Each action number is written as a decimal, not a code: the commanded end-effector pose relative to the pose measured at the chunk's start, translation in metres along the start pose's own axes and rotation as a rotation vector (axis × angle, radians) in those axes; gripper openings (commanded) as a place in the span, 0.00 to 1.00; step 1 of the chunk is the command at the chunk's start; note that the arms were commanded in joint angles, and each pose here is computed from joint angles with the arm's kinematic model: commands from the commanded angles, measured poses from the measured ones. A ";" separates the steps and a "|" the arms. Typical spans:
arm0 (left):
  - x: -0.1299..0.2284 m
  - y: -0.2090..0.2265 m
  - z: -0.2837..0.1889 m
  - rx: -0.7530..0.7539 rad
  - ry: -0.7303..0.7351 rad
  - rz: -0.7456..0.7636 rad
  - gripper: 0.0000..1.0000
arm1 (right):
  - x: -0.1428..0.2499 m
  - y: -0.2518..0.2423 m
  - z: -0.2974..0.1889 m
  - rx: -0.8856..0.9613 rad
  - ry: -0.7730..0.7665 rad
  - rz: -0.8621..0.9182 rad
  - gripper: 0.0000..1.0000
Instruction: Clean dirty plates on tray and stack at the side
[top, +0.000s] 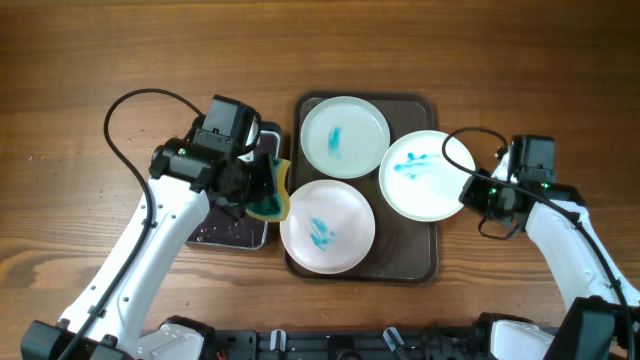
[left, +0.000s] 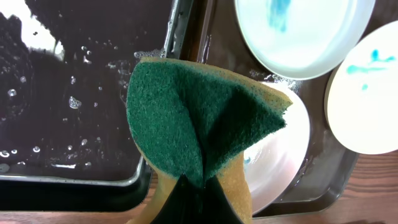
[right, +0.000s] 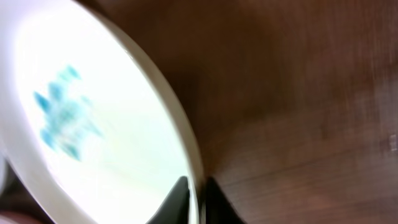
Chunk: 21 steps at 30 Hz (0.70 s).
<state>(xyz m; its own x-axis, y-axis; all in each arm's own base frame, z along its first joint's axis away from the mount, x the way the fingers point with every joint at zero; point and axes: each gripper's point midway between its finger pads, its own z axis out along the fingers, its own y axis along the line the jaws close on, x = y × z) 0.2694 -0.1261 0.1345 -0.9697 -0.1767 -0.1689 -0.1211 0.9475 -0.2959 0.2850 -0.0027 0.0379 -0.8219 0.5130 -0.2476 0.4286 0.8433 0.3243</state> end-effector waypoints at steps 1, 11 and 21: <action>-0.003 -0.002 -0.001 0.002 -0.013 0.030 0.04 | -0.016 0.022 -0.005 -0.098 -0.046 -0.095 0.30; -0.003 -0.002 -0.001 0.002 -0.013 0.030 0.04 | 0.019 0.069 -0.047 -0.311 0.039 -0.230 0.47; -0.005 -0.003 -0.001 0.005 -0.018 0.031 0.04 | 0.096 0.078 -0.050 -0.115 0.182 -0.327 0.47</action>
<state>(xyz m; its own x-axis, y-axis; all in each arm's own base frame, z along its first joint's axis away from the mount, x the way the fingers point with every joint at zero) 0.2710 -0.1266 0.1350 -0.9685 -0.1771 -0.1748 -0.1192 0.9468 -0.2988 0.2210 0.1069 0.0920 -0.9679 0.1449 -0.2056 0.0403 0.8961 0.4420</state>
